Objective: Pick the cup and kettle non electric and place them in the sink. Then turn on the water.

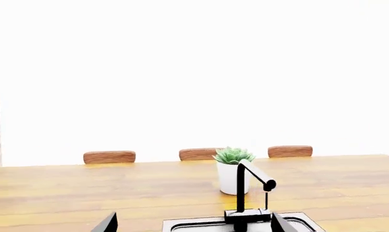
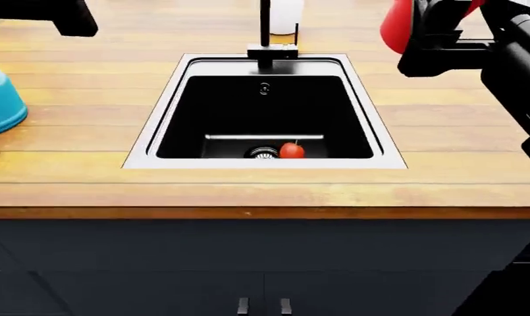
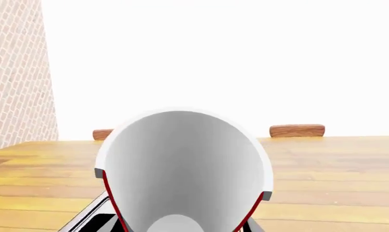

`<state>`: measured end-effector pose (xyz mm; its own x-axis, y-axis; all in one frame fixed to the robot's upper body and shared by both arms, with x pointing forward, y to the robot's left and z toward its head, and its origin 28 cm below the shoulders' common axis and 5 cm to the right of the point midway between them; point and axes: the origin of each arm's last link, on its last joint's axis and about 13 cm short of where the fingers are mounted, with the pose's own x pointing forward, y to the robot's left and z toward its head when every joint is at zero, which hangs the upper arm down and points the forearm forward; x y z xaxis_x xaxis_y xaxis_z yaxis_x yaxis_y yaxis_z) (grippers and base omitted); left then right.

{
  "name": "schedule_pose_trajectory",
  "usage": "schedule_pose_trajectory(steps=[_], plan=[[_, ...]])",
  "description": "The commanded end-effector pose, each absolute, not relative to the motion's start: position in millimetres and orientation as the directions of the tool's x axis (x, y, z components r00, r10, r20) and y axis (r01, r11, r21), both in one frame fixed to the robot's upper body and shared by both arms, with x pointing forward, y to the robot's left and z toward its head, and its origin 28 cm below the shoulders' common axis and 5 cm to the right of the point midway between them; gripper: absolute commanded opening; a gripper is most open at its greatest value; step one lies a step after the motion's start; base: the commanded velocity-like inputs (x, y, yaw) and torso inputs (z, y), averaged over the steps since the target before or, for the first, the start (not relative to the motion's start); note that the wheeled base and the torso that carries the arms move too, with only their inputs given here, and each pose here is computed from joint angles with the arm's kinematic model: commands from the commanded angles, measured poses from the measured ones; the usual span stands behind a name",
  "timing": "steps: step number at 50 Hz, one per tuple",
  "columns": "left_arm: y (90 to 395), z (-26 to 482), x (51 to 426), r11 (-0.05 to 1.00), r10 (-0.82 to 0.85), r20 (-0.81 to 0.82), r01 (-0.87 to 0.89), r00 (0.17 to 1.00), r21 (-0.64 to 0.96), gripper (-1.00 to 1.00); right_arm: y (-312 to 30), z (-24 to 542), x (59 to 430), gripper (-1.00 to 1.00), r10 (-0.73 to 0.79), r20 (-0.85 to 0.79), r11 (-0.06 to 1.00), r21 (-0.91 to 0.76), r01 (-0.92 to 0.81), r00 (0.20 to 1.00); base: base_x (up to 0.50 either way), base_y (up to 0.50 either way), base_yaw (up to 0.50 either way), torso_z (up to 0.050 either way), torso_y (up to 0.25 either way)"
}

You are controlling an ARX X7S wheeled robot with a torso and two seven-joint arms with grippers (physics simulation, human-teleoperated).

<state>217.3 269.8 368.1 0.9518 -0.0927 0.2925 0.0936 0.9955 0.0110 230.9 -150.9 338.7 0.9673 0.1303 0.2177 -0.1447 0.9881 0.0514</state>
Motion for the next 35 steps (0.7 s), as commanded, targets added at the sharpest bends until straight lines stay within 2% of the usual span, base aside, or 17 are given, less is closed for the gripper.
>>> schedule_pose_trajectory(steps=[1,17,26,35], plan=[[272,370,208,0.998,-0.062,0.311,0.063,0.948,0.005,1.0,-150,339,230,-1.0,0.122,0.226,0.99,0.047,-0.136,0.967,0.08,0.5,0.0,0.0,0.0],[271,396,207,0.993,-0.12,0.293,0.11,0.948,0.052,1.0,-173,392,208,-1.0,0.216,0.25,0.975,-0.005,-0.222,0.944,0.28,0.49,0.0,0.0,0.0],[268,403,206,0.99,-0.139,0.302,0.127,0.943,0.058,1.0,-176,389,203,-1.0,0.221,0.228,0.973,0.008,-0.229,0.948,0.33,0.49,0.0,0.0,0.0],[269,406,204,0.99,-0.136,0.316,0.122,0.939,0.065,1.0,-174,387,202,-1.0,0.219,0.219,0.974,0.009,-0.226,0.951,0.02,0.5,0.0,0.0,0.0]])
